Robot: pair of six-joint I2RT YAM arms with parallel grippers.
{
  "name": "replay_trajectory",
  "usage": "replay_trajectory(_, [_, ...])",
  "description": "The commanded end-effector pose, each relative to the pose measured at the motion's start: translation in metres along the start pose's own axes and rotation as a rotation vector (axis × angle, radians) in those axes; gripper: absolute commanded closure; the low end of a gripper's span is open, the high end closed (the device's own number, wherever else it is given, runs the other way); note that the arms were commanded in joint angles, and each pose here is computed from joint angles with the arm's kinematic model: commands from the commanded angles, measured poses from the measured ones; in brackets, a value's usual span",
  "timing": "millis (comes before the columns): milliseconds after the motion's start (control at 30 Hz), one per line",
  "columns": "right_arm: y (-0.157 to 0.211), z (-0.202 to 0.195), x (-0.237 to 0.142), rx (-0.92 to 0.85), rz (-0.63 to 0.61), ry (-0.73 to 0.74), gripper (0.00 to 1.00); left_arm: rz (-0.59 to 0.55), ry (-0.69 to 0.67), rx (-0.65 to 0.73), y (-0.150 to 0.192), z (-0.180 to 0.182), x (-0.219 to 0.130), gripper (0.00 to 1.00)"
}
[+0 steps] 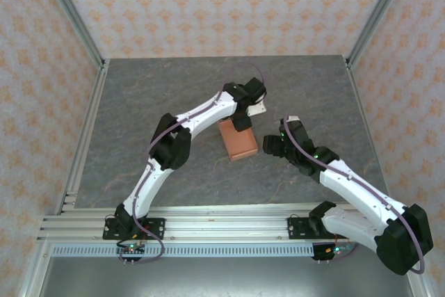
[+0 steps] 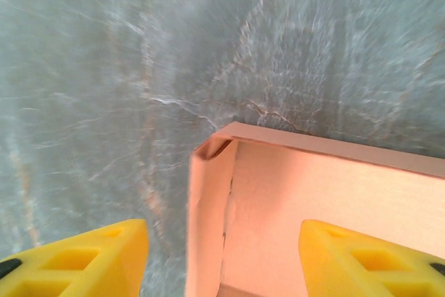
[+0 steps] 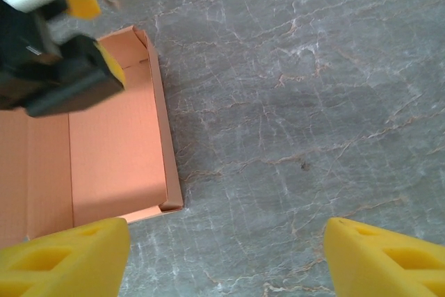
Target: Fold the paper box
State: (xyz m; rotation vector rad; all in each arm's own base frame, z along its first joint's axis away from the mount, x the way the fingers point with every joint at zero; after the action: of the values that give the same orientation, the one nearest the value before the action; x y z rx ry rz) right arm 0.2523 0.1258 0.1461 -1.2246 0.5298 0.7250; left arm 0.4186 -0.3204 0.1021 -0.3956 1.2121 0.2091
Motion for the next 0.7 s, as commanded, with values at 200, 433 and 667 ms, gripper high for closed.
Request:
replay_trajectory(200, [0.008, 0.031, 0.057, 0.132, 0.166, -0.169, 0.24, -0.304, -0.122, -0.368, -0.006, 0.061, -0.129, 0.4])
replay_trajectory(433, [0.011, 0.055, 0.095, 0.159, 0.266, -0.238, 0.26, -0.453, -0.192, -0.807, 0.065, 0.084, -0.184, 0.4])
replay_trajectory(667, [0.033, 0.08, 0.099, 0.197, 0.343, -0.335, 0.31, -0.459, -0.213, -1.093, 0.152, 0.066, -0.175, 0.38])
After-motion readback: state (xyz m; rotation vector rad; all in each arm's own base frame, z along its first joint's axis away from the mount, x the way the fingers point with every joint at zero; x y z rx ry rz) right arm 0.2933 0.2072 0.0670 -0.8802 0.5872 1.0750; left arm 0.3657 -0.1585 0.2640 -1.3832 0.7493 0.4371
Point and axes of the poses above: each hand's point on the last joint's axis, 136 mm out from that joint toward the fingers, its own x axis out along the fingers, its own z axis along the line the jaws close on, y = z × x, the point moved 2 cm from there along -x, back along the fingers, and after that the axes turned 5 degrees about x, right-handed, at the moved point
